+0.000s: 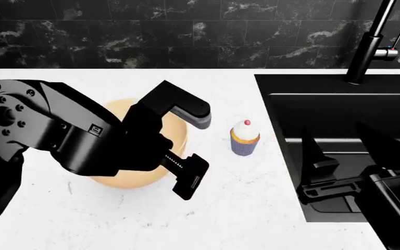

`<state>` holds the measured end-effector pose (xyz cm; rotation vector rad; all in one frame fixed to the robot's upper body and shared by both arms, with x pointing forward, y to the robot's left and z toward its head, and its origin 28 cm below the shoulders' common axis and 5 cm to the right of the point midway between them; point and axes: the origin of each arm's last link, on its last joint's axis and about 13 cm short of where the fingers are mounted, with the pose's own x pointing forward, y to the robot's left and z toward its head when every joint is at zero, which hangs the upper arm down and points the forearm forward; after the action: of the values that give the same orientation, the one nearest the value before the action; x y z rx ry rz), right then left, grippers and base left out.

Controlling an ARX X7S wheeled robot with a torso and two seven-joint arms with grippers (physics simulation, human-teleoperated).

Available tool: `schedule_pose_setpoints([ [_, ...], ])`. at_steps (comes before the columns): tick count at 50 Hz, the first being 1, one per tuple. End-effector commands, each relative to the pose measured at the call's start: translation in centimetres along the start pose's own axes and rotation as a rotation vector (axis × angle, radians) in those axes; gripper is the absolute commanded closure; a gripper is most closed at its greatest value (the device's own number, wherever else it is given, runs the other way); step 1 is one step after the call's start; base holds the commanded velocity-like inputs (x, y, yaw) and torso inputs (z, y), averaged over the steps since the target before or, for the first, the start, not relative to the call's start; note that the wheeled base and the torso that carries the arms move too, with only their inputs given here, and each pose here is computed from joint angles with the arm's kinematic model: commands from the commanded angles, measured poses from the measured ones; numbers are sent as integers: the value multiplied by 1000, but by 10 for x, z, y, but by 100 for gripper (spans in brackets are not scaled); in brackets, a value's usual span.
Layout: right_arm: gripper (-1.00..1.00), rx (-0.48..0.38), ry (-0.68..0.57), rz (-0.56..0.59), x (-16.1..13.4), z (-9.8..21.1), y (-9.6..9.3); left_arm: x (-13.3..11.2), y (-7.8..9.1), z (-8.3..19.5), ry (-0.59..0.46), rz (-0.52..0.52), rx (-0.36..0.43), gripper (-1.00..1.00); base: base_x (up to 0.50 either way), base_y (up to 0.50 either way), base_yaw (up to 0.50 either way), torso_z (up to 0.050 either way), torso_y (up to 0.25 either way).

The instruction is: Move the fresh-baked cupcake off the tray onto the counter, and place the bowl used for mixing into the sink.

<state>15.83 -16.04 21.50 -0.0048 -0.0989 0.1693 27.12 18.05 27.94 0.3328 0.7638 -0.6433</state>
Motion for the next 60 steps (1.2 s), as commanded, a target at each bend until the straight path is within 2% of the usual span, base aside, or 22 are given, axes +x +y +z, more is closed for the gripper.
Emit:
schedule_pose_setpoints([
  [1, -100, 5, -3, -1, -1, -1, 0, 8, 1, -7, 19, -14, -17, -100, 0, 0, 0, 0, 0],
  [24, -100, 5, 2, -7, -1, -3, -2, 15, 3, -9, 32, -15, -29, -100, 0, 0, 0, 0, 0],
  [25, -100, 6, 1, -7, -1, -3, -2, 16, 4, -9, 35, -7, -25, 100, 0, 0, 0, 0, 0],
  [45, -100, 5, 0, -20, 0, -3, -3, 8, 4, -8, 21, 35, 0, 100, 1, 0, 0, 0, 0],
  [50, -100, 6, 1, -22, -1, -4, -3, -4, 4, -5, -6, 70, 4, 100, 0, 0, 0, 0, 0],
  [60, -100, 0, -14, -24, -2, -1, -3, -37, 0, 19, -94, 150, 98, 100, 0, 0, 0, 0, 0],
])
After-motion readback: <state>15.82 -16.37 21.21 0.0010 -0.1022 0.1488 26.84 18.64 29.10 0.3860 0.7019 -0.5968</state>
